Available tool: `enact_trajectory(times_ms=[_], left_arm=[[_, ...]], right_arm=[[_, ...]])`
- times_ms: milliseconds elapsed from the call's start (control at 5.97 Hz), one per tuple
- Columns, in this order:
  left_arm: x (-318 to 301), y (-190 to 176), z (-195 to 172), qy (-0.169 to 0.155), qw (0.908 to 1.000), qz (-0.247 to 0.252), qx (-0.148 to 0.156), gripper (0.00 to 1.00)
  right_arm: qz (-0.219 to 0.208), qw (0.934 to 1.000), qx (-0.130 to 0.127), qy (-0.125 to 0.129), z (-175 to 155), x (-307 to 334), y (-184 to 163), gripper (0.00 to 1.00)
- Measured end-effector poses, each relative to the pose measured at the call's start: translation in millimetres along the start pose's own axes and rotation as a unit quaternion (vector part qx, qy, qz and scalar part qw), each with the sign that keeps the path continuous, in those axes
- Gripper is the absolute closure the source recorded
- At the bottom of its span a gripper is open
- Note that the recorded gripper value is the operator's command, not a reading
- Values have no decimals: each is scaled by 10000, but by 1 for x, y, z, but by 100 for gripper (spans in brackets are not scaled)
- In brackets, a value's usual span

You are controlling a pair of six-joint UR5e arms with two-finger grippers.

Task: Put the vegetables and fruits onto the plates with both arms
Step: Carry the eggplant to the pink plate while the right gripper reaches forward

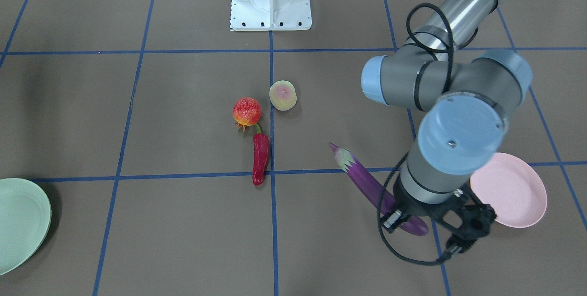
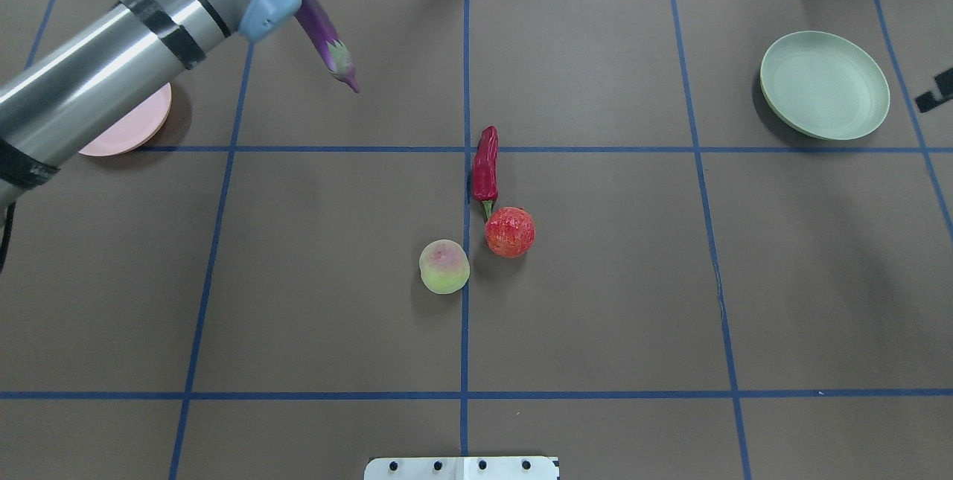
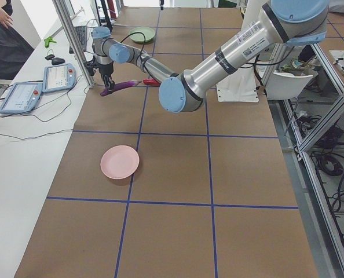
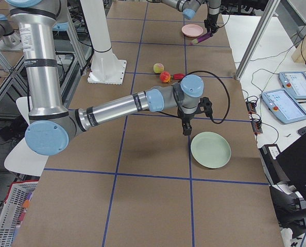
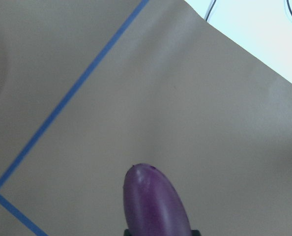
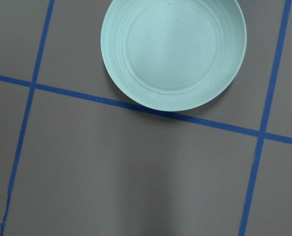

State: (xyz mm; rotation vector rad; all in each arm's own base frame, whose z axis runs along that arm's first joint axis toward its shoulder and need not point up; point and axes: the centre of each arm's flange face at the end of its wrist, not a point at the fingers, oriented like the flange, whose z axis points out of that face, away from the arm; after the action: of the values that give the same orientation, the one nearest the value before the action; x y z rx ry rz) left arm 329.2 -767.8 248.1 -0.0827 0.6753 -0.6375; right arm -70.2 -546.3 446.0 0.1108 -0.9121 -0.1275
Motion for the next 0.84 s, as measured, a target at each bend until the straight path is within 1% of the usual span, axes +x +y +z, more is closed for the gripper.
enact_trajectory(times_ms=[168,335,503,670,838], left_arm=[[-36,-45,10,-195,9995,244,51,100],[-68,-84,17,-366,9974,620,57,100],[-94,-112,27,-523,9936,1004,6,100],[-114,-130,39,-660,9895,1287,-63,100],[-130,-145,52,-761,9855,1513,-116,100]], right_arm=[[164,9998,-46,-76,16,-76,-30,1],[387,9992,-84,-42,38,-150,-48,1],[674,9977,-67,41,59,-215,-57,1],[921,9957,-48,99,80,-275,-61,1],[1051,9943,-63,158,103,-328,-58,1]])
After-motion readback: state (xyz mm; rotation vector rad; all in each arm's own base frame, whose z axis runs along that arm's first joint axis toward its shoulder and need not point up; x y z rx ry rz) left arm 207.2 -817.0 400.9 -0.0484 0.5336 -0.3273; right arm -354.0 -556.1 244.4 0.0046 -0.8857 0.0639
